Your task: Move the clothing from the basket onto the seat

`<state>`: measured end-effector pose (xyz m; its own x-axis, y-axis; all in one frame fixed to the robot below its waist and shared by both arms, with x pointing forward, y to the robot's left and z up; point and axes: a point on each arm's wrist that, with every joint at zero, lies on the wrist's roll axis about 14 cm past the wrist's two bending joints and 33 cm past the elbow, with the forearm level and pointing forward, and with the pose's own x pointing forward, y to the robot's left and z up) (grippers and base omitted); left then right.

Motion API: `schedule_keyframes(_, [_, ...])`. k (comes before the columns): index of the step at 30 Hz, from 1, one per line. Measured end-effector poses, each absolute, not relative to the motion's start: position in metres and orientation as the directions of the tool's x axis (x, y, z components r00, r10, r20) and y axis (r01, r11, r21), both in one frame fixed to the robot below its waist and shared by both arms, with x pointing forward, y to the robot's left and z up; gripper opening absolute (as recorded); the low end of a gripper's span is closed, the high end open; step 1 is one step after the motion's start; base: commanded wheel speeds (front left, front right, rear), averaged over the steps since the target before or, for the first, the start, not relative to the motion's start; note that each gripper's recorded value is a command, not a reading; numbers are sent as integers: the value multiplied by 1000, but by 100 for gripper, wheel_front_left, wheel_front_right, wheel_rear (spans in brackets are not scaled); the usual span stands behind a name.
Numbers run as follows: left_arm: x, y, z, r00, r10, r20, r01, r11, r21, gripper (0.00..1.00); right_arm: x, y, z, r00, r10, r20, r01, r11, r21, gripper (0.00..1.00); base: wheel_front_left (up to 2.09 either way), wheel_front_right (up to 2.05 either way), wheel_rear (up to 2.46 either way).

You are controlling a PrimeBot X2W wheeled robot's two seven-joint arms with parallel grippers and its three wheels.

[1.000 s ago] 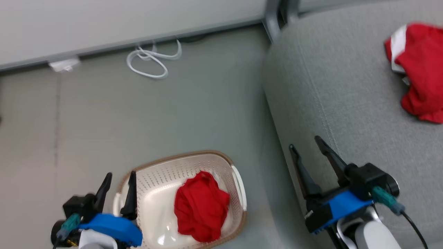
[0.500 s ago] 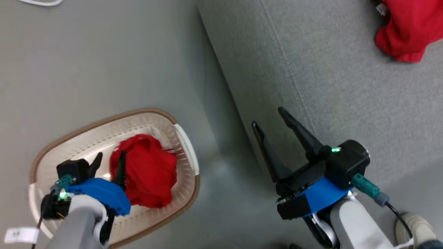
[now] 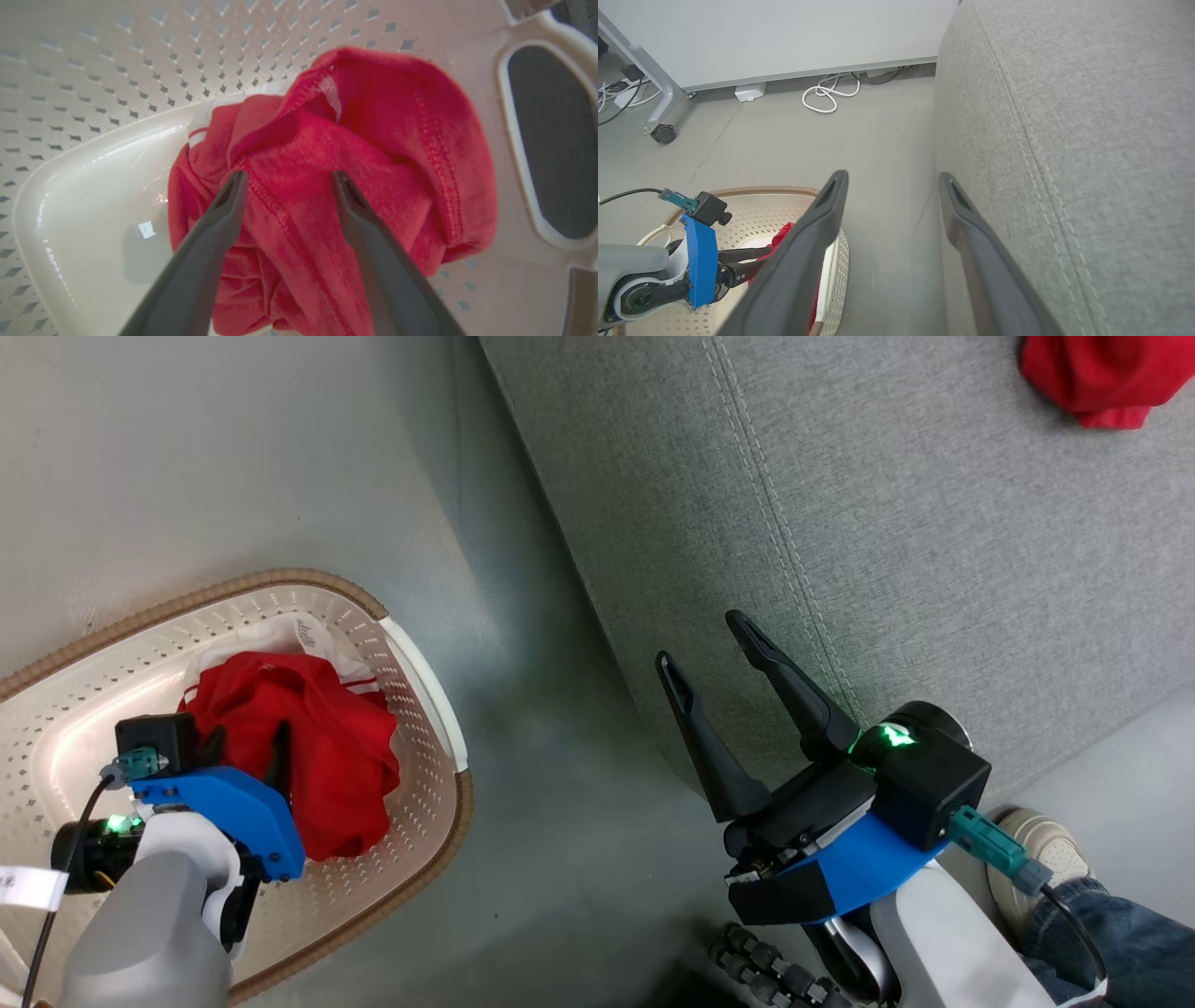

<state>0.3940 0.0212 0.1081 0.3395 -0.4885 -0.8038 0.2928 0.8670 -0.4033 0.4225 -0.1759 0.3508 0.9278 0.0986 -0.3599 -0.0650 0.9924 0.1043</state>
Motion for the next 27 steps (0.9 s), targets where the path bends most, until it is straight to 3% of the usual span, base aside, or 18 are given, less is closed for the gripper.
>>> schedule_keyframes(12, [357, 26, 87, 106, -438, -893, 222, 886, -408, 100, 422, -174, 342, 926, 101, -365, -58, 990, 126, 100, 0, 0, 0])
schedule_keyframes(22, [365, 18, 86, 138, -451, -882, 137, 891, -434, 100, 425, -172, 336, 923, 107, -369, -64, 990, 127, 100, 0, 0, 0])
schedule_keyframes(27, [383, 9, 88, 225, -463, -857, 50, 884, -464, 100, 426, -170, 329, 916, 116, -385, -72, 989, 127, 100, 0, 0, 0])
